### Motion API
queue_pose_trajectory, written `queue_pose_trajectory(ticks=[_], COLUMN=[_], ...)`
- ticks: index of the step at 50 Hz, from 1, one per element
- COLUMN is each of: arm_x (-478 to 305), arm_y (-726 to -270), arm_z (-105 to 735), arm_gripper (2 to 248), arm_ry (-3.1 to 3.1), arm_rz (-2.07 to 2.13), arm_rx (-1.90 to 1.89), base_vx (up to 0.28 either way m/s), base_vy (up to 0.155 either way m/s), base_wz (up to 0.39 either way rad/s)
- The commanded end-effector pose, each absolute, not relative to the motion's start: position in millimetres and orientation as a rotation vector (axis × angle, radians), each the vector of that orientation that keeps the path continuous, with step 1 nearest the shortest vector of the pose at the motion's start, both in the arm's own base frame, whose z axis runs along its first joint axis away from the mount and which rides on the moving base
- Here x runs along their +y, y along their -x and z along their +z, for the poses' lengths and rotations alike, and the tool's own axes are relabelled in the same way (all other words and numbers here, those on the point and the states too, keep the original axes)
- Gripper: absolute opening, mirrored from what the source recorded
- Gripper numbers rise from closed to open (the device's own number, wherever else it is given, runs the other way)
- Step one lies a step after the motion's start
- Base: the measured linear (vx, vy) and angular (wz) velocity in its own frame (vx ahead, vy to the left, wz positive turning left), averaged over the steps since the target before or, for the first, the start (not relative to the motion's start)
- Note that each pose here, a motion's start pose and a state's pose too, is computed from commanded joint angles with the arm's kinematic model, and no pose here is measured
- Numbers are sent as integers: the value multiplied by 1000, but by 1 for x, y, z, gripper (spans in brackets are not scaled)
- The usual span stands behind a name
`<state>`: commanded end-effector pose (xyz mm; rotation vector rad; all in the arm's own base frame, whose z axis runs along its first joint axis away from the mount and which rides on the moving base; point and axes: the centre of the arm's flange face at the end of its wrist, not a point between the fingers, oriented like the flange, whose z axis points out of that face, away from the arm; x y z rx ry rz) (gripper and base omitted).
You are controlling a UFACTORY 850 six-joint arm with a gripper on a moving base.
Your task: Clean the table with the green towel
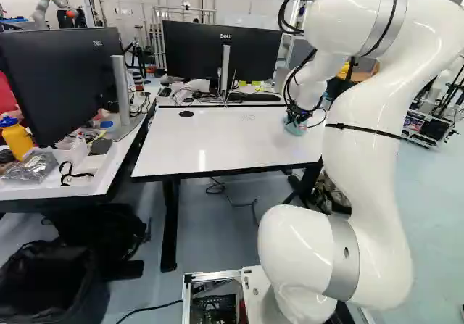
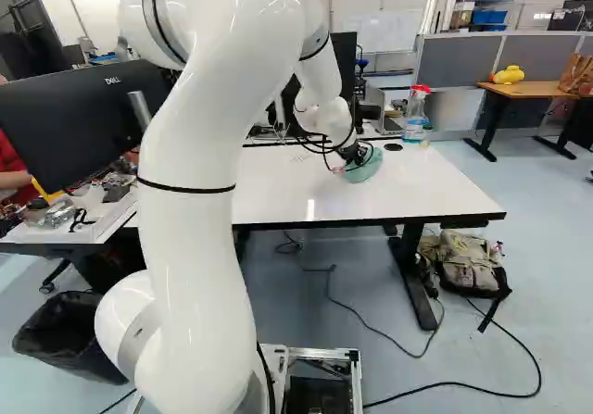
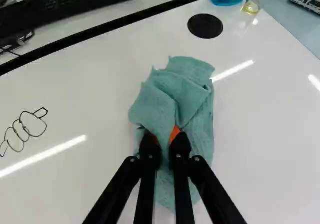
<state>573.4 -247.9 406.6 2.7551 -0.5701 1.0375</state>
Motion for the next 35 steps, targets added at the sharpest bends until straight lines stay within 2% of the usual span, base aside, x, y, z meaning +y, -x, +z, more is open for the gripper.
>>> queue_pose_trajectory(ticks=[18, 35], arm_x=[-246, -251], arm_y=[-568, -538], arm_z=[428, 443], arm_gripper=[39, 39], arm_ry=[-2733, -2712], arm_rz=[1079, 1081], arm_rx=[-567, -602], base_vx=[0, 0], base_vy=[0, 0], base_wz=[0, 0])
